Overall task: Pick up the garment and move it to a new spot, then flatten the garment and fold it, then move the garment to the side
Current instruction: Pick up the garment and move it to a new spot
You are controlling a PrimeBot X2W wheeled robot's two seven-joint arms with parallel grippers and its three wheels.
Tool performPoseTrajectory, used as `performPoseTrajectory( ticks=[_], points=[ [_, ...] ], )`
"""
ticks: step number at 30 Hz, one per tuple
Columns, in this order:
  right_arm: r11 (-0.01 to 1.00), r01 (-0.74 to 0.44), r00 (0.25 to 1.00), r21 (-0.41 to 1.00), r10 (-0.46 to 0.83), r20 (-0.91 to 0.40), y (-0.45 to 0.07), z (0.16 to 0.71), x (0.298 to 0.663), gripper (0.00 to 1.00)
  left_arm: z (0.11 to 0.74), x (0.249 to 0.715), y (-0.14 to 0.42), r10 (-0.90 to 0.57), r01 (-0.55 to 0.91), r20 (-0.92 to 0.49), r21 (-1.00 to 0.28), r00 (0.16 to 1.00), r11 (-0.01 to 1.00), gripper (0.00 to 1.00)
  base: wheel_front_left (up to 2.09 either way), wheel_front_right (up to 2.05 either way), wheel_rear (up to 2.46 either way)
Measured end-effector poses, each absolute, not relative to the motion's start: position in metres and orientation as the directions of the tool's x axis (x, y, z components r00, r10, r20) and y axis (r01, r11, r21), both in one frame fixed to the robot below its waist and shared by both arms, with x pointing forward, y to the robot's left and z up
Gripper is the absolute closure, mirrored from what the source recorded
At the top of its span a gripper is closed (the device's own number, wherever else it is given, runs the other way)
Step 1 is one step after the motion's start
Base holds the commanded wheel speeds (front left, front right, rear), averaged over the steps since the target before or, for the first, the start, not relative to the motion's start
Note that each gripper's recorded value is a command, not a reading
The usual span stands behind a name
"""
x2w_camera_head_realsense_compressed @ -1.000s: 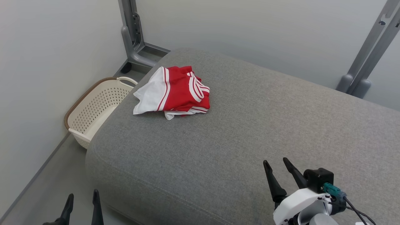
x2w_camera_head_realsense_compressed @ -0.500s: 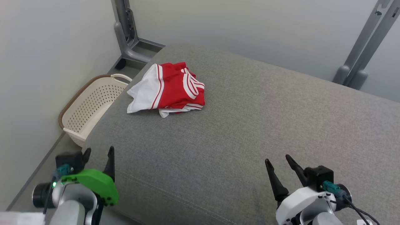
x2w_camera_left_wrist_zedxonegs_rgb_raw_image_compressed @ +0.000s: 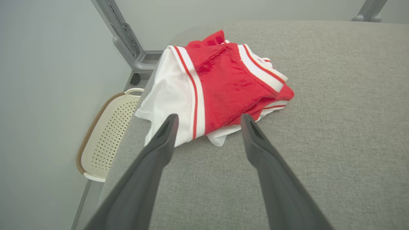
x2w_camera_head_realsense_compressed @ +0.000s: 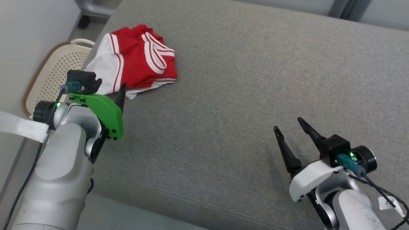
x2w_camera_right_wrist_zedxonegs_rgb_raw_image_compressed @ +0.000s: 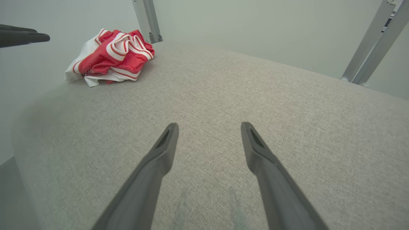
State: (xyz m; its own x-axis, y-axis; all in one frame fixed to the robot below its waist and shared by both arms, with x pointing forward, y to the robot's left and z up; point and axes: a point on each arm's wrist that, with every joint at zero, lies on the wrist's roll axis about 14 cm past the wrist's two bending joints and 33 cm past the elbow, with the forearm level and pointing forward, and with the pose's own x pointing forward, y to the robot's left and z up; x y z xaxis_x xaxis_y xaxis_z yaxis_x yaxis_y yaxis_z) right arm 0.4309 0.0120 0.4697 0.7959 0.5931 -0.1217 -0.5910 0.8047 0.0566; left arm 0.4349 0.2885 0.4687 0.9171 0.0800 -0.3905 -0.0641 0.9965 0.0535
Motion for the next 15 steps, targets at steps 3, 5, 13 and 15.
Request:
performPoseTrajectory(
  ticks=[3,5,13,15],
  points=[
    [0.823,-0.565,0.81,0.064,0.567,-0.151,-0.002,0.457,0.439,0.0,0.45,0.454,0.272,0.023,0.004,-0.449,0.06,0.893,0.998,0.0,0.0,0.0,0.0],
    [0.833,-0.548,0.816,0.071,0.552,-0.173,-0.009,0.448,0.441,0.0,0.438,0.463,0.267,0.0,0.031,-0.483,0.057,0.876,0.998,0.0,0.0,0.0,0.0],
    [0.862,-0.497,0.831,0.102,0.506,-0.231,-0.028,0.42,0.446,0.0,0.406,0.494,0.266,-0.012,0.077,-0.548,0.095,0.836,0.993,0.0,0.0,0.0,0.0],
    [0.868,-0.485,0.833,0.105,0.496,-0.245,-0.033,0.415,0.446,0.0,0.405,0.504,0.268,0.0,0.062,-0.535,0.097,0.845,0.993,0.0,0.0,0.0,0.0]
  ],
)
